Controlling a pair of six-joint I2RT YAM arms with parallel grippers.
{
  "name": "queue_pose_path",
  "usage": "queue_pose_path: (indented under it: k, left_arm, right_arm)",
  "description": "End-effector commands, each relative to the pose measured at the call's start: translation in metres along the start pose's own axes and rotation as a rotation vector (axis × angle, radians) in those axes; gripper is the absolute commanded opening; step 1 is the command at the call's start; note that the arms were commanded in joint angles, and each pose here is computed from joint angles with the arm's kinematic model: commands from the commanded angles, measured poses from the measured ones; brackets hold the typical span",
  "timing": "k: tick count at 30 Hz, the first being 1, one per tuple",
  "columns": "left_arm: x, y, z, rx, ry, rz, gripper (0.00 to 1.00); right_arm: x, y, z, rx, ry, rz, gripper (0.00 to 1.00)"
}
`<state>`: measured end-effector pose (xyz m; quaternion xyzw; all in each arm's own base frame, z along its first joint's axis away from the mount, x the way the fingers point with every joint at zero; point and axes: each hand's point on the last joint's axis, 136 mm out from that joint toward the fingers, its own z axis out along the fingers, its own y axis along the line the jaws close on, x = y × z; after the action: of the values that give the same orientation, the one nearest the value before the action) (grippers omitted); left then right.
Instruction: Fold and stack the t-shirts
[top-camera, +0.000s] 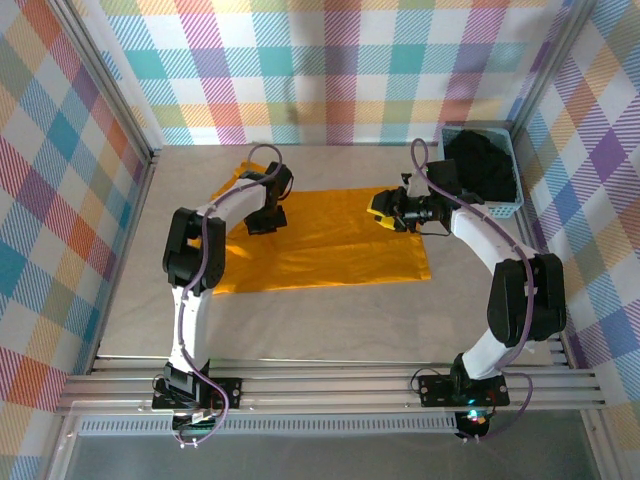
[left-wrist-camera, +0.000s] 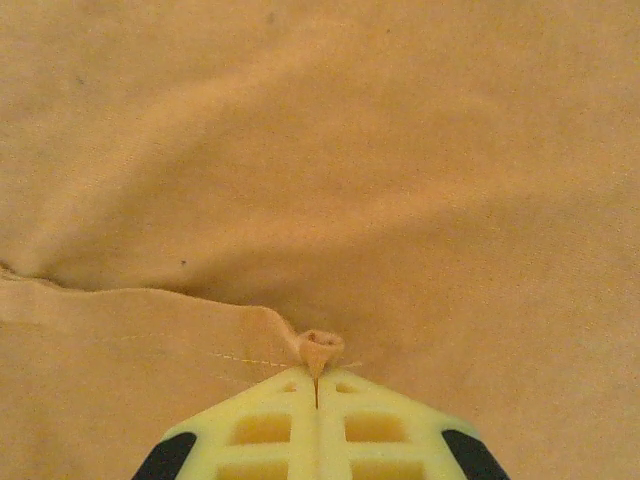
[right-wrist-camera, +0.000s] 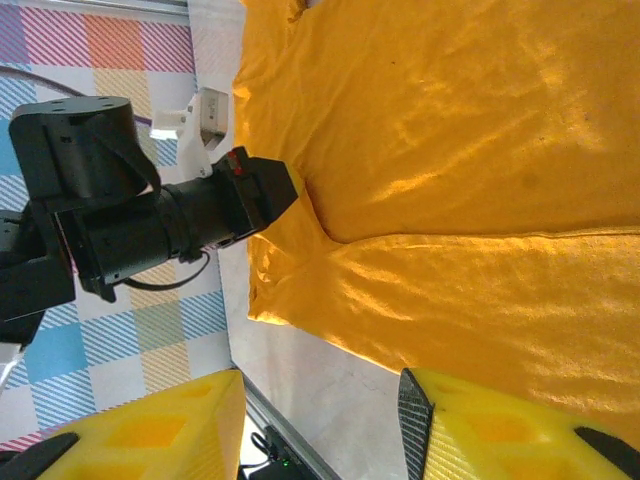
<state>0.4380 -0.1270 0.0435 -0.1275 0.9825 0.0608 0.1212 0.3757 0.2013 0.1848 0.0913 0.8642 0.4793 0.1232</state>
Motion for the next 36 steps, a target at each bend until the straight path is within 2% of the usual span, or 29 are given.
queue_pose_path:
  k: [1, 23, 31, 34, 36]
  left_arm:
    - [-0.005, 0.001, -0.028, -0.004, -0.051, 0.012, 0.00]
    - [0.011, -0.048, -0.028, 0.067, -0.067, 0.180, 0.00]
    - [0.029, -0.069, -0.026, 0.129, -0.039, 0.231, 0.00]
    - [0.034, -0.069, -0.024, 0.117, -0.029, 0.246, 0.03]
    - [0.035, -0.063, -0.022, 0.083, -0.027, 0.237, 0.09]
  right_arm:
    - [-0.004, 0.011, 0.002, -0.037, 0.012, -0.021, 0.46]
    - [-0.002, 0.008, 0.005, -0.033, 0.029, -0.010, 0.46]
    - [-0.003, 0.001, 0.009, -0.017, 0.036, 0.005, 0.46]
    - [-0.002, 0.000, 0.010, -0.017, 0.045, 0.012, 0.46]
    - [-0.002, -0.001, 0.011, -0.016, 0.048, 0.015, 0.45]
